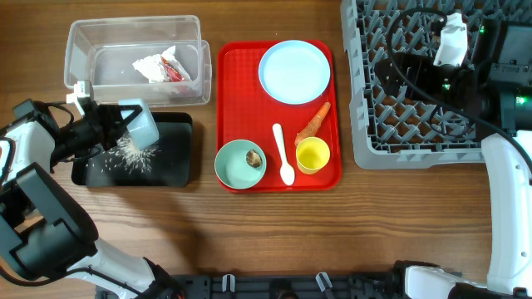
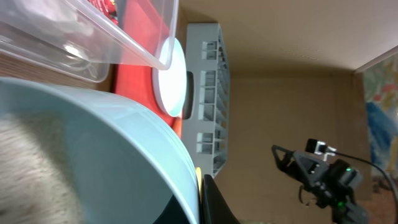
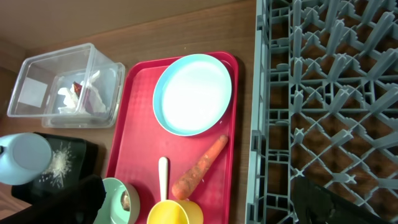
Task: Sort waste into correct bins and load items into the dishwasher rack
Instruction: 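Tilt the rice bowl to pour rice onto the black tray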
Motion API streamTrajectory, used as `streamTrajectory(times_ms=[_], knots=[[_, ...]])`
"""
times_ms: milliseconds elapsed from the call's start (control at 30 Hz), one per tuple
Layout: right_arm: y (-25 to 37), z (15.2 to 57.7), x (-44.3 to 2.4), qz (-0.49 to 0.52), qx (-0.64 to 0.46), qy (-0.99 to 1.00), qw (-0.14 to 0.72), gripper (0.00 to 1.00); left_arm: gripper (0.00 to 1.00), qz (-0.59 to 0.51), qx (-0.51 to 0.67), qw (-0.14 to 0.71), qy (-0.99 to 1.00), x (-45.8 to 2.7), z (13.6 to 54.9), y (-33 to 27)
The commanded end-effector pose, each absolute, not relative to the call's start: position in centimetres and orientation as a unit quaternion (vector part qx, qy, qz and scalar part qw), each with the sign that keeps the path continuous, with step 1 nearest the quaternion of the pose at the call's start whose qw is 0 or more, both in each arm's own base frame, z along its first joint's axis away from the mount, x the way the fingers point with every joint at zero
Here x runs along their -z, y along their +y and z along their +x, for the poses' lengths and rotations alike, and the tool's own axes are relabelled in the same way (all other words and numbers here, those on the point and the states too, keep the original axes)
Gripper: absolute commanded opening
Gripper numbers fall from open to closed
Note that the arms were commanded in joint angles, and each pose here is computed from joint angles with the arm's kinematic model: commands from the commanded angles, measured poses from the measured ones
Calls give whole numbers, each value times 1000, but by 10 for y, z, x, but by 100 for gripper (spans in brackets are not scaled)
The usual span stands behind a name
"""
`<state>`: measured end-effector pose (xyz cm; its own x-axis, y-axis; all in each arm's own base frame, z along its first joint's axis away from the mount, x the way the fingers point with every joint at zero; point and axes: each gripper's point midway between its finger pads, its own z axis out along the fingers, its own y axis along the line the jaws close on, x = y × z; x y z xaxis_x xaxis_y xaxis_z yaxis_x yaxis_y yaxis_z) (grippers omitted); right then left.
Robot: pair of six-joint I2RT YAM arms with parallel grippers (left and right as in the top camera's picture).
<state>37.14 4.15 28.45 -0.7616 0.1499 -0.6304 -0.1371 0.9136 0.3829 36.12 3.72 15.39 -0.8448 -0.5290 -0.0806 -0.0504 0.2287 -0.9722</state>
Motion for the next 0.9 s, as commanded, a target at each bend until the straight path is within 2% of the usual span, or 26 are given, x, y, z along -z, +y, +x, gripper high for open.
streamTrajectory(times_ms=[0, 233, 367, 867], knots=[[36, 376, -289, 14, -197, 915, 353, 100, 4, -207, 622, 193, 730, -162, 360, 35], [35, 376, -289, 15, -196, 915, 352, 100, 4, -209, 680, 200, 674, -189, 362, 34], [35, 375, -289, 15, -196, 915, 352, 100, 4, -235, 688, 173, 665, -189, 362, 34], [35, 375, -289, 15, -196, 915, 352, 100, 4, -243, 690, 165, 662, -189, 361, 33]])
